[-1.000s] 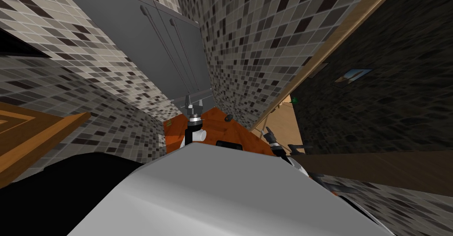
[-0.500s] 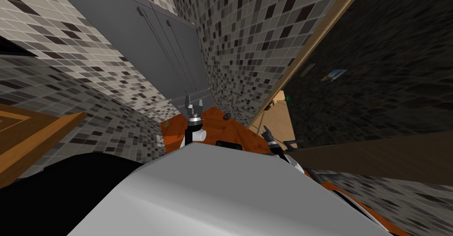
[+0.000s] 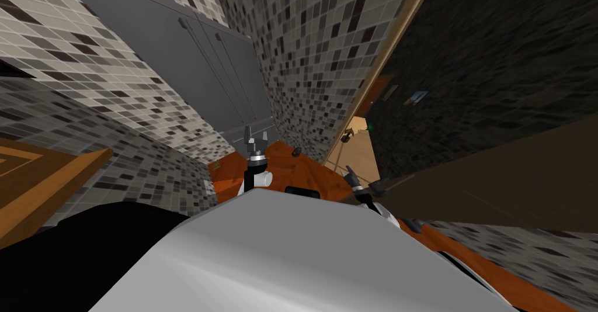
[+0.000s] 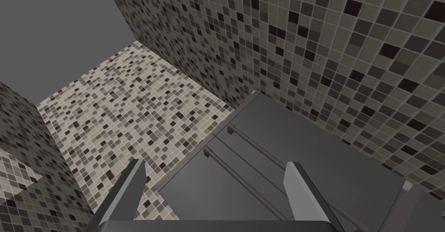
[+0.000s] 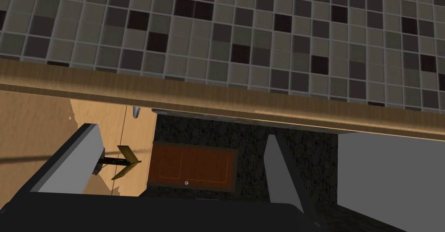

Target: Pull the door open

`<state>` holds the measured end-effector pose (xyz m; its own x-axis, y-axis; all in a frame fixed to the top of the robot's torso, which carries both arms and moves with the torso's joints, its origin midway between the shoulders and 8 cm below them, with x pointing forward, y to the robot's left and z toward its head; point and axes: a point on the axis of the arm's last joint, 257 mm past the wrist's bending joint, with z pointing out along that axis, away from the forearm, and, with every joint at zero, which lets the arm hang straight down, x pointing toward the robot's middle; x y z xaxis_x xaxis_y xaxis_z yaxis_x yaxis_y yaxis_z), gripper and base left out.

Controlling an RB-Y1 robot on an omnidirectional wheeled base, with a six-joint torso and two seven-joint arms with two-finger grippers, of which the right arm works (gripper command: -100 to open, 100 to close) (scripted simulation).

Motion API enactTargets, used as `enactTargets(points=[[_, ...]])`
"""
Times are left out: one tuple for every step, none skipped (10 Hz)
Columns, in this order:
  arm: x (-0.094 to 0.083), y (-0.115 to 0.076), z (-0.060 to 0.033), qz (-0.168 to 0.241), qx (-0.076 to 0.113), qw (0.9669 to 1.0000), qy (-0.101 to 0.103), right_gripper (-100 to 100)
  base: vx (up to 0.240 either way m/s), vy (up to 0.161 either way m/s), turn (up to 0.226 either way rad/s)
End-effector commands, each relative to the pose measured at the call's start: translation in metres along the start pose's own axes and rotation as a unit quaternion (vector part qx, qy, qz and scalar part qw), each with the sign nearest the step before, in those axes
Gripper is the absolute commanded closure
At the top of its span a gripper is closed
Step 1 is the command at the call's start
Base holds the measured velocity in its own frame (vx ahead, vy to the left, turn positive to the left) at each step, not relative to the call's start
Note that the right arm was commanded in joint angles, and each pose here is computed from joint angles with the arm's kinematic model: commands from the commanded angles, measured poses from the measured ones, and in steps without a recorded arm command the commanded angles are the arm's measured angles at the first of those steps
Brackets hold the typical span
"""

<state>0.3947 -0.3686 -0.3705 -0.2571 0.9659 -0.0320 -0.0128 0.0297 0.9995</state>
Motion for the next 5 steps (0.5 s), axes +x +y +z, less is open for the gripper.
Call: enactTargets(points=[[-0.0093,0.0054,0.0013,-0.012,0.0,0.9999,0.003,-100,-0.148,-0.092,-0.1],[-0.0065,0.0064,0.0038,-0.014,0.0,0.9999,0.008,-100,-0.124,-0.096,-0.121],[-0.0037,0.0074,0.0064,-0.015,-0.001,0.9998,0.014,-100,-0.154,-0.116,-0.164],[-0.0023,0.0079,0.0076,-0.016,-0.001,0.9997,0.017,-100,-0.165,-0.091,-0.097],[0.0006,0.0089,0.0101,-0.018,-0.001,0.9996,0.023,-100,-0.183,-0.088,-0.13]])
